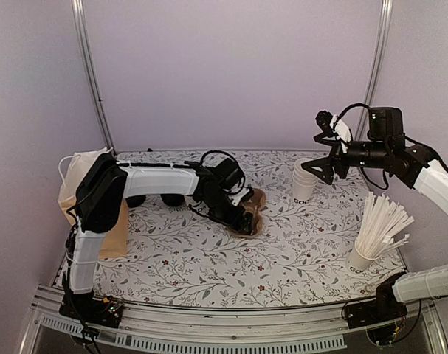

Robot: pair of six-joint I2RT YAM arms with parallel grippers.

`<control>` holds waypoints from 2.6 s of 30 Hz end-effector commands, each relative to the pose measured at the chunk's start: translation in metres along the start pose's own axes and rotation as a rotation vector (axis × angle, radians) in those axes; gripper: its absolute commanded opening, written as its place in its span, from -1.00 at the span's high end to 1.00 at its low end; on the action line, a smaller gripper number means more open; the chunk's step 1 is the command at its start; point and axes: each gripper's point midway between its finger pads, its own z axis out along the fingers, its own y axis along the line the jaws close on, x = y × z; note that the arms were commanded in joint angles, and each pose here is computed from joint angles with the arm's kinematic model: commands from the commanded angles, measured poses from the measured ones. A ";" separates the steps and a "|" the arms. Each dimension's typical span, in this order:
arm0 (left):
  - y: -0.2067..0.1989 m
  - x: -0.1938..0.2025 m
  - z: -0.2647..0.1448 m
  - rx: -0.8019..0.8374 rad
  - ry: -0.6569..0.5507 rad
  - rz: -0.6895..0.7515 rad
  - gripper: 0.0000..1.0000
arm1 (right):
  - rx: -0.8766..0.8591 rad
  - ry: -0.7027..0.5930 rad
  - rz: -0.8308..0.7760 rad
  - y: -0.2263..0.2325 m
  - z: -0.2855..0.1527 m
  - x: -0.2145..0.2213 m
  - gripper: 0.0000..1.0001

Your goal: Pack the takeout coffee

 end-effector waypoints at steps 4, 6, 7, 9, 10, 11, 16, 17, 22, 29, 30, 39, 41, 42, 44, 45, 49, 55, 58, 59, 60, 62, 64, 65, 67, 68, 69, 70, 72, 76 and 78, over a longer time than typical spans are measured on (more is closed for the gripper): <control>-0.107 0.000 -0.029 0.245 -0.118 0.190 -0.83 | -0.050 -0.008 0.009 -0.001 0.009 -0.006 -0.98; -0.133 0.007 -0.024 0.291 -0.111 0.219 -0.83 | -0.062 -0.002 0.017 -0.001 0.013 -0.004 -0.98; -0.143 0.010 -0.020 0.312 -0.101 0.229 -0.83 | -0.069 0.007 0.024 -0.001 0.016 -0.002 -0.98; -0.160 0.018 -0.013 0.337 -0.080 0.247 -0.82 | -0.077 0.017 0.031 -0.001 0.019 0.001 -0.97; -0.166 0.023 -0.010 0.342 -0.068 0.253 -0.82 | -0.079 0.020 0.033 -0.001 0.020 0.001 -0.97; -0.171 0.028 -0.008 0.344 -0.059 0.258 -0.82 | -0.082 0.026 0.035 -0.001 0.022 0.004 -0.97; -0.179 0.052 -0.018 0.340 -0.036 0.284 -0.81 | -0.101 0.055 0.044 0.004 0.025 0.016 -0.94; -0.177 0.055 -0.025 0.333 -0.043 0.291 -0.81 | -0.109 0.067 0.044 0.006 0.026 0.019 -0.92; -0.148 0.056 -0.081 0.189 -0.163 0.338 -0.84 | -0.145 0.199 0.033 0.022 0.041 0.042 -0.81; -0.053 0.024 -0.155 -0.328 -0.429 0.282 -0.99 | -0.284 0.395 0.002 0.080 0.068 0.059 -0.66; -0.050 0.021 -0.163 -0.336 -0.461 0.261 -0.99 | -0.313 0.424 0.003 0.091 0.073 0.062 -0.64; -0.057 0.008 -0.182 -0.280 -0.563 0.134 -0.99 | -0.361 0.690 0.157 0.123 0.124 0.121 -0.51; -0.055 0.009 -0.189 -0.280 -0.593 0.105 -0.98 | -0.345 0.722 0.173 0.122 0.130 0.131 -0.49; -0.054 0.010 -0.192 -0.274 -0.608 0.089 -0.97 | -0.341 0.741 0.183 0.123 0.133 0.136 -0.49; -0.052 0.011 -0.198 -0.268 -0.632 0.075 -0.96 | -0.332 0.770 0.189 0.122 0.137 0.145 -0.47; -0.052 0.013 -0.201 -0.265 -0.641 0.073 -0.95 | -0.333 0.788 0.192 0.123 0.139 0.151 -0.45; -0.048 0.017 -0.201 -0.277 -0.638 0.071 -0.95 | -0.331 0.821 0.190 0.124 0.147 0.162 -0.38; -0.045 0.022 -0.188 -0.285 -0.595 0.064 -0.95 | -0.317 0.863 0.186 0.122 0.155 0.174 -0.35; -0.044 0.023 -0.183 -0.288 -0.583 0.061 -0.95 | -0.284 0.882 0.183 0.117 0.160 0.180 -0.34; -0.043 0.024 -0.181 -0.290 -0.581 0.060 -0.95 | -0.276 0.888 0.183 0.116 0.161 0.182 -0.34; -0.043 0.024 -0.181 -0.290 -0.579 0.060 -0.95 | -0.272 0.889 0.182 0.116 0.162 0.182 -0.33; -0.042 0.025 -0.179 -0.292 -0.575 0.058 -0.95 | -0.269 0.897 0.183 0.115 0.163 0.184 -0.33; -0.042 0.026 -0.178 -0.292 -0.572 0.059 -0.95 | -0.272 0.904 0.185 0.116 0.164 0.187 -0.32; -0.042 0.026 -0.177 -0.292 -0.570 0.060 -0.95 | -0.275 0.904 0.186 0.117 0.164 0.187 -0.31; -0.041 0.027 -0.176 -0.294 -0.567 0.060 -0.95 | -0.281 0.909 0.188 0.118 0.165 0.189 -0.30; -0.041 0.027 -0.176 -0.294 -0.569 0.059 -0.95 | -0.284 0.910 0.188 0.119 0.165 0.190 -0.28; -0.041 0.027 -0.175 -0.294 -0.566 0.059 -0.95 | -0.285 0.909 0.188 0.119 0.165 0.190 -0.27; -0.041 0.028 -0.174 -0.294 -0.565 0.059 -0.95 | -0.289 0.911 0.188 0.119 0.166 0.190 -0.26; -0.040 0.028 -0.172 -0.295 -0.560 0.060 -0.95 | -0.293 0.913 0.187 0.120 0.166 0.191 -0.25; -0.041 0.029 -0.168 -0.290 -0.550 0.061 -0.95 | -0.295 0.917 0.184 0.120 0.166 0.192 -0.24; -0.041 0.030 -0.168 -0.289 -0.548 0.061 -0.95 | -0.293 0.919 0.181 0.120 0.167 0.193 -0.23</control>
